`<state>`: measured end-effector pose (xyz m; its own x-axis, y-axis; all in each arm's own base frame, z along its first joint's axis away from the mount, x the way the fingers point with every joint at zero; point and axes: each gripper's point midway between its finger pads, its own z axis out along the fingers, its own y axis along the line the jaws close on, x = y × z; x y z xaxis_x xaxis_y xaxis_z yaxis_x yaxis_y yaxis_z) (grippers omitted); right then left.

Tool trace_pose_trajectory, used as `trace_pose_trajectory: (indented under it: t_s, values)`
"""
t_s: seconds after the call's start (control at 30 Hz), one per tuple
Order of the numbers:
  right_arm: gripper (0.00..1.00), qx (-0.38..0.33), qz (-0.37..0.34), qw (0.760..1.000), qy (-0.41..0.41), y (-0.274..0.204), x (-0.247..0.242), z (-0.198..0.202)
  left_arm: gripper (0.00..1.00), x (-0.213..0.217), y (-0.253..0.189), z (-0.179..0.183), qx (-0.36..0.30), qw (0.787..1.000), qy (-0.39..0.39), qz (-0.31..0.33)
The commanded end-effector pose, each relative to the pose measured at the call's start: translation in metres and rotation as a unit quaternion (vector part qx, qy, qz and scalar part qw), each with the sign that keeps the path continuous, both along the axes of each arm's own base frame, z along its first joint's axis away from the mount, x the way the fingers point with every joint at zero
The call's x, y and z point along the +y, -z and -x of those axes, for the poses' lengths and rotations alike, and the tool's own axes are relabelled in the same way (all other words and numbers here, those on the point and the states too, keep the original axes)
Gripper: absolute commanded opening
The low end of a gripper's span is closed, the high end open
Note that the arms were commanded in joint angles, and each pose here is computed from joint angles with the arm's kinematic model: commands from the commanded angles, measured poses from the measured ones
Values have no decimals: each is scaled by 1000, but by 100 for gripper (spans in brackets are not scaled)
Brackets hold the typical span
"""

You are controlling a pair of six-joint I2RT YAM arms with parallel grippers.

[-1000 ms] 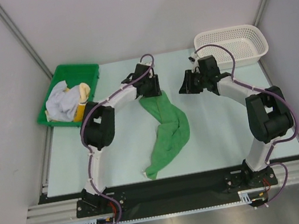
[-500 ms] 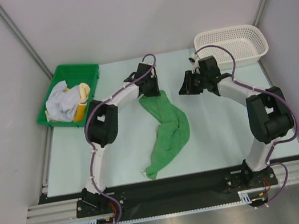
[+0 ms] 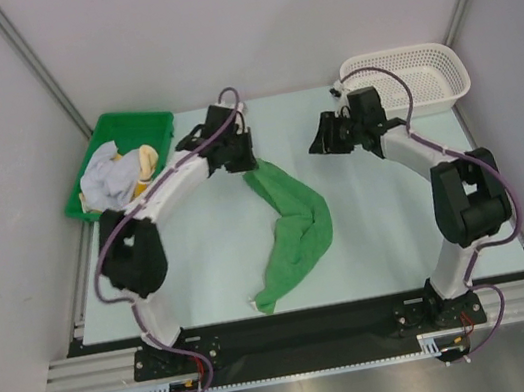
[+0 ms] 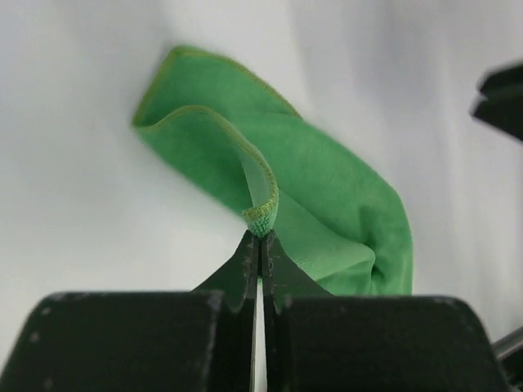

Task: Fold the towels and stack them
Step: Flatten out the crumpled towel

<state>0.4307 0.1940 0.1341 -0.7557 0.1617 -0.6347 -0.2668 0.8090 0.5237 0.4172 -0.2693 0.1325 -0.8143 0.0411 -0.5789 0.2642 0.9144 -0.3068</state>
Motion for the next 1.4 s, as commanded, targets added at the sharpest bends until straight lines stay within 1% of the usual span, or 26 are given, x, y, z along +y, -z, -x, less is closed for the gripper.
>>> trace_pose_trajectory:
  t_s: [0.0,0.03,0.07,0.1,0.13,0.17,0.2,0.23,0.27,0.3,0.33,0.4,0.47,0.53,0.57,0.6,0.7,0.77,0.8,0.87,1.07,1.2,1.37]
  values:
    - [48,-55,-6,998,-44,-14,25,-32,0,50,-22,27,-12,999,-53,1]
    - [47,-55,-5,997,-52,-11,29,-37,0,66,-10,43,0,998,-65,-10]
    - [47,-78,-6,995,-66,-25,37,-49,0,77,-4,49,3,995,-93,-19]
    - [47,-58,-5,995,-83,-2,45,-53,0,87,-1,50,-6,993,-112,-23]
    - [46,-58,-2,993,-101,0,57,-53,0,100,20,65,16,992,-122,-29]
    - [47,-73,-1,991,-115,-7,67,-63,0,104,16,69,10,991,-132,-16]
    - [46,-61,15,988,-144,11,81,-59,0,112,26,74,17,990,-140,-15]
    - [46,-60,23,987,-151,17,82,-64,0,114,29,76,19,990,-141,-17]
    - [47,-61,30,983,-169,21,95,-62,0,116,34,79,26,989,-141,-21]
    - [46,-78,33,980,-178,9,105,-69,0,117,39,81,32,989,-140,-27]
    - [45,-65,39,980,-184,28,111,-71,0,120,45,85,40,989,-141,-33]
    - [45,-77,34,974,-209,27,132,-72,0,121,49,86,40,988,-143,-35]
    - [45,-70,42,972,-221,46,145,-70,0,122,54,89,42,988,-144,-34]
    - [46,-79,49,969,-227,51,152,-73,0,122,58,92,46,988,-144,-31]
    - [46,-74,54,970,-227,63,155,-72,0,122,58,92,45,988,-145,-29]
    - [46,-82,56,970,-224,64,156,-77,0,122,60,92,45,988,-146,-29]
    - [46,-72,61,971,-220,83,157,-81,0,117,63,96,53,989,-138,-16]
    - [47,-71,63,971,-221,83,159,-85,0,117,64,96,55,989,-137,-16]
    - [47,-56,70,971,-222,96,158,-83,0,117,64,96,55,989,-137,-16]
    - [46,-55,85,972,-212,101,154,-85,1,116,65,96,55,989,-136,-14]
    - [45,-93,88,970,-205,77,151,-94,0,116,62,95,51,989,-139,-13]
    - [44,-116,69,972,-192,67,153,-103,0,117,64,93,53,988,-141,-15]
    - [44,-118,30,973,-196,64,157,-101,0,118,68,93,59,988,-143,-16]
